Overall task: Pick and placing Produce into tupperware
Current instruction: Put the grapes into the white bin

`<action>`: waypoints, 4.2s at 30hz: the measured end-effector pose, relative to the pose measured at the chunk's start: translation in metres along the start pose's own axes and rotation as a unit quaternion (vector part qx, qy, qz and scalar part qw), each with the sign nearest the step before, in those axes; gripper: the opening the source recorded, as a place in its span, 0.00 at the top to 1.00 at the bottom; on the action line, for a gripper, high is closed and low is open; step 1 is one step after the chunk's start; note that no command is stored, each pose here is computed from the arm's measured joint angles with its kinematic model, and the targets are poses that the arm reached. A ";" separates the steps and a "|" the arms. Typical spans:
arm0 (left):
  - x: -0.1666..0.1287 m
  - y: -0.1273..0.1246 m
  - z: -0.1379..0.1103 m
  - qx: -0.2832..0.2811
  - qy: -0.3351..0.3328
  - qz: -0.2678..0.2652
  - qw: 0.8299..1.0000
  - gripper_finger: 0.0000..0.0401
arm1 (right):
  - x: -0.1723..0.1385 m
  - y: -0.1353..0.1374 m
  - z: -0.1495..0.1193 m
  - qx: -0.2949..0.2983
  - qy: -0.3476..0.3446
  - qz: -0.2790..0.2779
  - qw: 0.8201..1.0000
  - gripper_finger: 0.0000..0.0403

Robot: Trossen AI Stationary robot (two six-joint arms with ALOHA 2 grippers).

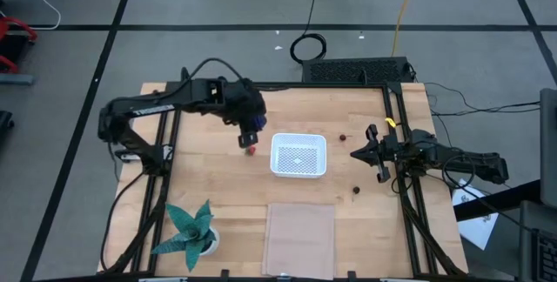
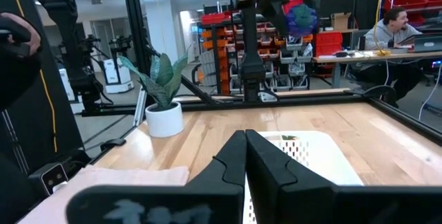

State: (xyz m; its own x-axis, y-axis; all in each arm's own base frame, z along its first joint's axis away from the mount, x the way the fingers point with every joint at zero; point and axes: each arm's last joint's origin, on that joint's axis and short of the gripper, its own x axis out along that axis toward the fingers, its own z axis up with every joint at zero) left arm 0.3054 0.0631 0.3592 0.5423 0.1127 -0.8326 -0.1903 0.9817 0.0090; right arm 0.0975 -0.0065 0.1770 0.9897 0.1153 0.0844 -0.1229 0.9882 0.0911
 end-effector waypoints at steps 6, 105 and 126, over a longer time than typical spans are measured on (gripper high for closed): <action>0.009 0.005 0.017 -0.004 -0.003 -0.005 1.000 0.50 | 0.000 0.000 0.000 -0.001 0.000 0.000 1.000 1.00; 0.205 -0.026 0.031 0.262 -0.002 -0.092 0.961 0.50 | 0.000 0.000 -0.001 0.000 0.004 0.000 1.000 1.00; 0.231 -0.029 0.021 0.266 0.026 -0.102 0.958 0.50 | 0.000 0.000 -0.001 0.000 0.004 0.000 1.000 1.00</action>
State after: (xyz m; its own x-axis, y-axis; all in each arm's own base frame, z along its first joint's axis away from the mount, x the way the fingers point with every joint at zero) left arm 0.4534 0.0637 0.1783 0.4794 -0.0833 -0.8736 0.3668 0.9234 0.1132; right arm 0.0976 -0.0065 0.1763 0.9903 0.1161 0.0764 -0.1229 0.9883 0.0906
